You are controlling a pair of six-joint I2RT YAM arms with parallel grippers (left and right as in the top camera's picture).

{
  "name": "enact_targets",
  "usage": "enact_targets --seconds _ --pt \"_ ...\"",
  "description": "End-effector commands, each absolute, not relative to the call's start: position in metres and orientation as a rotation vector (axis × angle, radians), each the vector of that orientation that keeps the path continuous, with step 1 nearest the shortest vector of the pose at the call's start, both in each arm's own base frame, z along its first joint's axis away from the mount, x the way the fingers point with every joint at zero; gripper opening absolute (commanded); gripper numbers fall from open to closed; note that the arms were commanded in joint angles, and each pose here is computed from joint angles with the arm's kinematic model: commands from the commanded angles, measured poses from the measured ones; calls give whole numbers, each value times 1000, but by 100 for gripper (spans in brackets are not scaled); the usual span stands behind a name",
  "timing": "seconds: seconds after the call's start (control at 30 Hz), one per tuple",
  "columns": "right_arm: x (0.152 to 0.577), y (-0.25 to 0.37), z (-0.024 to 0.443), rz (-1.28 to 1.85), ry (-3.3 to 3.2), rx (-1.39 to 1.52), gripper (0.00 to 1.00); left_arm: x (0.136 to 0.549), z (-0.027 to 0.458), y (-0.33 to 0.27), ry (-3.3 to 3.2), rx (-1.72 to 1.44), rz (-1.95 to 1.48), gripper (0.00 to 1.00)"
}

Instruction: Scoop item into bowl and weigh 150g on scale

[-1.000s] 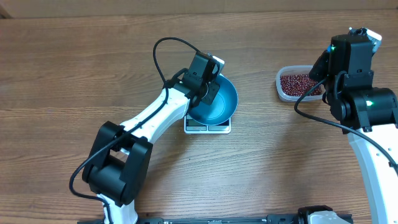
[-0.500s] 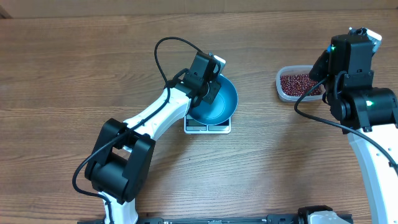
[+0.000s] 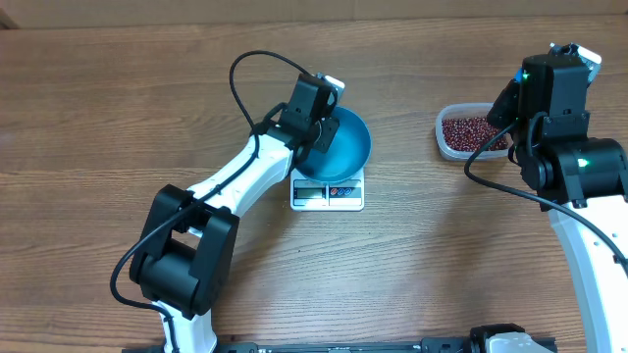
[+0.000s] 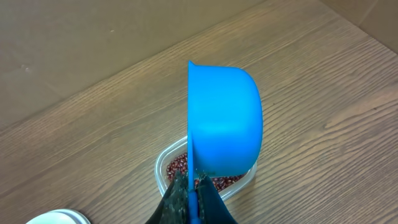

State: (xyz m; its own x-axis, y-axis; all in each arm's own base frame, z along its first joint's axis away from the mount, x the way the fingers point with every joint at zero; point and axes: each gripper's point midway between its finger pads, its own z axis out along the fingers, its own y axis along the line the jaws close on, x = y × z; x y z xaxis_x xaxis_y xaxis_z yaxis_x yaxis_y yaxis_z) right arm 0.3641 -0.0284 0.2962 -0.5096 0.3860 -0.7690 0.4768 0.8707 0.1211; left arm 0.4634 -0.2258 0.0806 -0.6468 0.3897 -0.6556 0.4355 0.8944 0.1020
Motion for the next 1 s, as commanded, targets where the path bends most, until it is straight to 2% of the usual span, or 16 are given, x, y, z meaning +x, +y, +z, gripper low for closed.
enact_targets --seconds 0.0,0.97 --pt "366 -29 309 -117 2131 620 4 474 88 -226 2306 598 -58 4" --pt "366 -29 309 -117 2132 620 4 486 93 -213 2286 553 -50 4"
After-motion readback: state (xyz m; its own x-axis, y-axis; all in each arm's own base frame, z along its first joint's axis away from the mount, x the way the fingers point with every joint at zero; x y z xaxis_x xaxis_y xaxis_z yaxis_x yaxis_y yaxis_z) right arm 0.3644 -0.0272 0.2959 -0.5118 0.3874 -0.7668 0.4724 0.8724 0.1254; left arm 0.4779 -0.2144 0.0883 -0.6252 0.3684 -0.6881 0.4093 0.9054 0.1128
